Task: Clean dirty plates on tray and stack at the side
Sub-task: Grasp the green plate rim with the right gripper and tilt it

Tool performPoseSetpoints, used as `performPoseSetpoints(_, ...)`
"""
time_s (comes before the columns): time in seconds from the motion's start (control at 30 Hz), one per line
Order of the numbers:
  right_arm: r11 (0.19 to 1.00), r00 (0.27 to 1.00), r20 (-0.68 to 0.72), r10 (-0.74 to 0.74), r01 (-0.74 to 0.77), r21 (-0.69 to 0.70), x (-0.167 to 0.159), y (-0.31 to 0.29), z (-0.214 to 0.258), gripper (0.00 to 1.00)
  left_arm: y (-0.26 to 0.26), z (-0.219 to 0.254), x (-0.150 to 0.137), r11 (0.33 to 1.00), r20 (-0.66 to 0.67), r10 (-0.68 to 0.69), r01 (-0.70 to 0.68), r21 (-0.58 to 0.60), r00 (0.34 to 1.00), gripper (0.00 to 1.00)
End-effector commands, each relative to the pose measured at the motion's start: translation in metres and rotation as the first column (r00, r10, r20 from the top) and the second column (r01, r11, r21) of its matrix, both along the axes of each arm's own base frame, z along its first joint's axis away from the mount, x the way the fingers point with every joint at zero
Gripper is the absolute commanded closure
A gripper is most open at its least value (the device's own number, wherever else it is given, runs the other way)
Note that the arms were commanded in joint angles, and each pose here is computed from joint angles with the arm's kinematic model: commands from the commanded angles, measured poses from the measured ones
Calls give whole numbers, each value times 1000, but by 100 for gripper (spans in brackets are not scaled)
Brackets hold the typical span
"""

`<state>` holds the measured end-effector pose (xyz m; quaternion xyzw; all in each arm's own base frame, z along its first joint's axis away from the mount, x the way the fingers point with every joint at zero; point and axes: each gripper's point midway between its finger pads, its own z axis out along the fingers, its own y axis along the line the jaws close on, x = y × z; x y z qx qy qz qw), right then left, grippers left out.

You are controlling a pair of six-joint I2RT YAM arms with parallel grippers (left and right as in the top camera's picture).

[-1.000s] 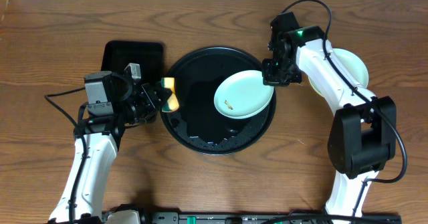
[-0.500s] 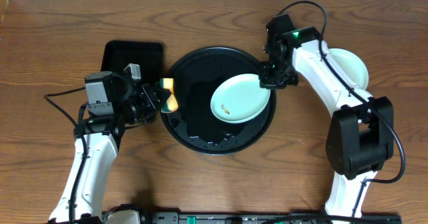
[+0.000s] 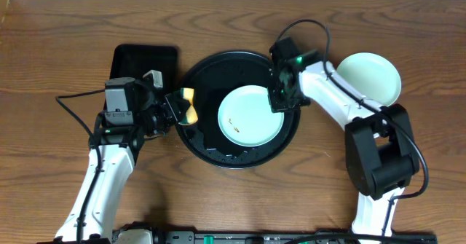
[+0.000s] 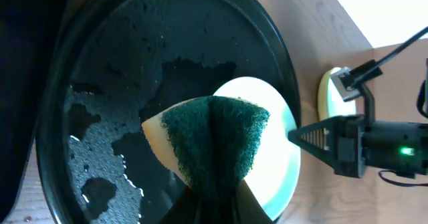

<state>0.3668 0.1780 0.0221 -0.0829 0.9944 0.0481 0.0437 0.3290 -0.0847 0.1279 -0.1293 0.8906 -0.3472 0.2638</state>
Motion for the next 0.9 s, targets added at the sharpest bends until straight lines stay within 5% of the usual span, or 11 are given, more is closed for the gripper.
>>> performPoseSetpoints(0.0,999,999,49,23,-21,-39,4,-5,-7,99,-1,4,3,997,49,-20,17,73,999,92)
performPoseSetpoints(0.73,999,995,89,36,-35,-20,8,10,-8,99,-73,7,9,950,202,-176,112,291,964,92)
performPoseSetpoints(0.87,999,997,73,35,-33,-28,4,8,-9,99,-44,6,23,915,234,-85,-17,403,968,92)
